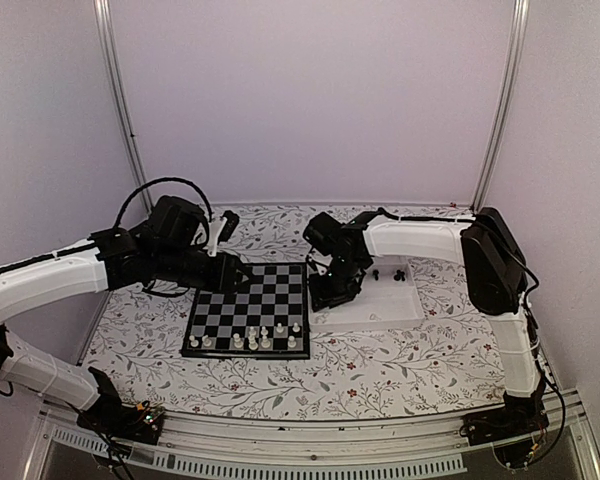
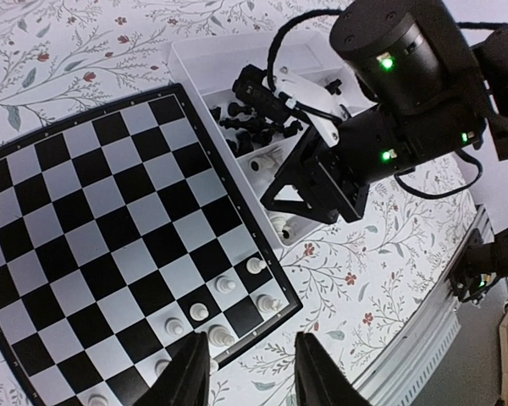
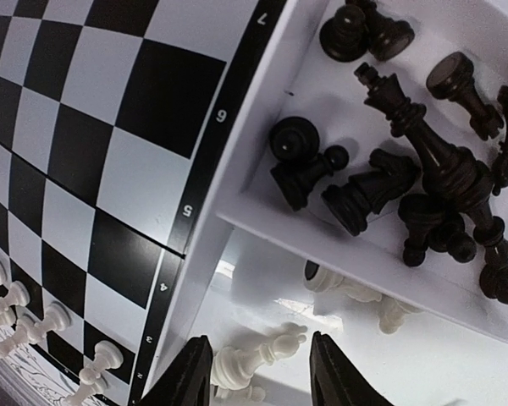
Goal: Set up the chess pieces on the board
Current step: Pick up the chess piece from the storage box.
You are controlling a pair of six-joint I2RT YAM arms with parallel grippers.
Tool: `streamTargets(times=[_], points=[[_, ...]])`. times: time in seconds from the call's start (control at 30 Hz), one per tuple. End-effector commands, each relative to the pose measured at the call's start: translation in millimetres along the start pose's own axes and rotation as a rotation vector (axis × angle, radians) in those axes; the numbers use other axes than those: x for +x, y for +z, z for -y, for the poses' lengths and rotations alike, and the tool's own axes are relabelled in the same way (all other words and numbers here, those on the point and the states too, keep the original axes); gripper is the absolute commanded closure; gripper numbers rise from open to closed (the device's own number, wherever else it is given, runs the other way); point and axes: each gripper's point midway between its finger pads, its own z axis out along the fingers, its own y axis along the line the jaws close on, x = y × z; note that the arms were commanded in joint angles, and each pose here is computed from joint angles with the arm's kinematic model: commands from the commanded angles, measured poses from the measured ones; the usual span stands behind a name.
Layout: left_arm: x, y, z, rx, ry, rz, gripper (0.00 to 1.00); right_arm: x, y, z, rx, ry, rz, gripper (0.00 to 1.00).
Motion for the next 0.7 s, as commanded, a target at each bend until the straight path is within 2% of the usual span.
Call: streamTargets(times=[0.0,0.57,0.67], points=[[1.1,4.8,4.2,0.014,0.022,-0.007,0.63,11.2,6.4,5.5,0.032,0.003,-0.028,0.58],[4.6,7.6,2.4,0.011,0.021,-0.017,0.63,51.1,12.0,15.7,0.086,-0.013,-0.120,0.57],[5.5,8.6,2.7,0.016,0.015,-0.017,0.63,53.3,9.8,15.6,0.079,-0.015,-0.117,0.60]])
